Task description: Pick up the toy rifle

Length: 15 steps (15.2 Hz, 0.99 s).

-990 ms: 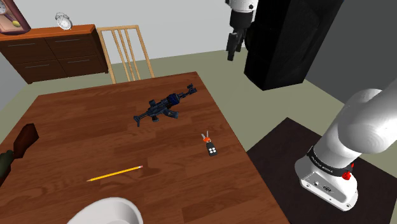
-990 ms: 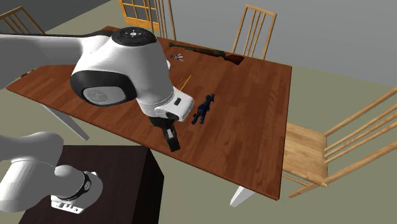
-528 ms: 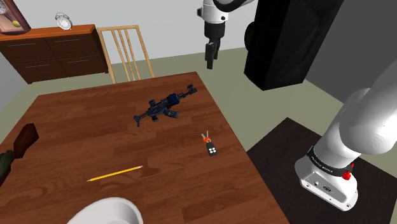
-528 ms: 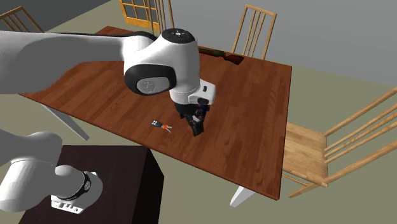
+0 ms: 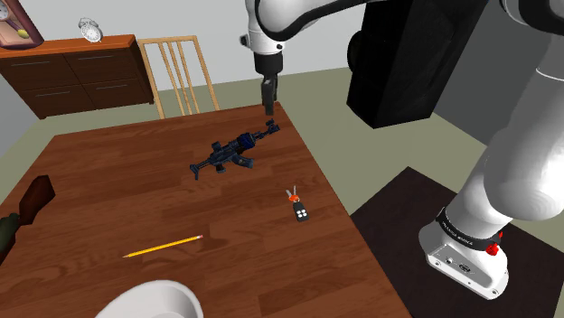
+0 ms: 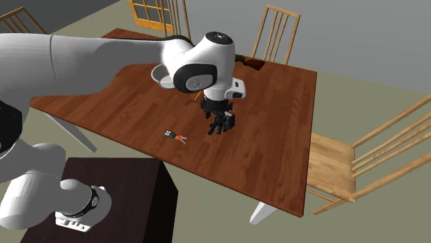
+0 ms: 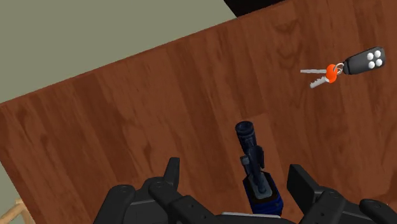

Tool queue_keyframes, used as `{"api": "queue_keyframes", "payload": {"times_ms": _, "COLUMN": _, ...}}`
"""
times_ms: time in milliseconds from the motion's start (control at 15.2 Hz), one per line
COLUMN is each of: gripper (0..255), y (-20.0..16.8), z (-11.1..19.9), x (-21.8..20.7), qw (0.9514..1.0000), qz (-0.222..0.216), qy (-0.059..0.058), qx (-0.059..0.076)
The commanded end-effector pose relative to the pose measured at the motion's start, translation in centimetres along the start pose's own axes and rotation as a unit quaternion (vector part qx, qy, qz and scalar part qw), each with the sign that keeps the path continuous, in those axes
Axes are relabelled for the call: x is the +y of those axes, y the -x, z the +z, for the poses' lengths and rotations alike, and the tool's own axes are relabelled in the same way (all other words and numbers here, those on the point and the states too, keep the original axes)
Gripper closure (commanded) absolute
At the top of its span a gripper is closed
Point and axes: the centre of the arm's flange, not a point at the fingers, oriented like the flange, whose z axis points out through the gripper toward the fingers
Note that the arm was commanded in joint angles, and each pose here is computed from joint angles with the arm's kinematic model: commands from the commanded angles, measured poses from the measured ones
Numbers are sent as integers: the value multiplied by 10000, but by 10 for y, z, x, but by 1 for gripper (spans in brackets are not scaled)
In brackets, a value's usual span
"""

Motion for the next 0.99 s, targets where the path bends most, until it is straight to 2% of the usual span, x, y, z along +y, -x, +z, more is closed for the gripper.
{"api": "queue_keyframes", "payload": {"times_ms": 0, "gripper": 0, "y": -25, "z": 12, "x": -10, "qw": 9996, "qz": -280, "qy": -34, "qx": -42}}
{"api": "queue_keyframes", "payload": {"times_ms": 198, "gripper": 0, "y": -58, "z": 28, "x": -28, "qw": 9975, "qz": -688, "qy": -81, "qx": -108}}
{"api": "queue_keyframes", "payload": {"times_ms": 462, "gripper": 0, "y": -99, "z": 50, "x": -57, "qw": 9921, "qz": -1229, "qy": -144, "qx": -195}}
{"api": "queue_keyframes", "payload": {"times_ms": 924, "gripper": 0, "y": -101, "z": 82, "x": -58, "qw": 9918, "qz": -1257, "qy": -147, "qx": -199}}
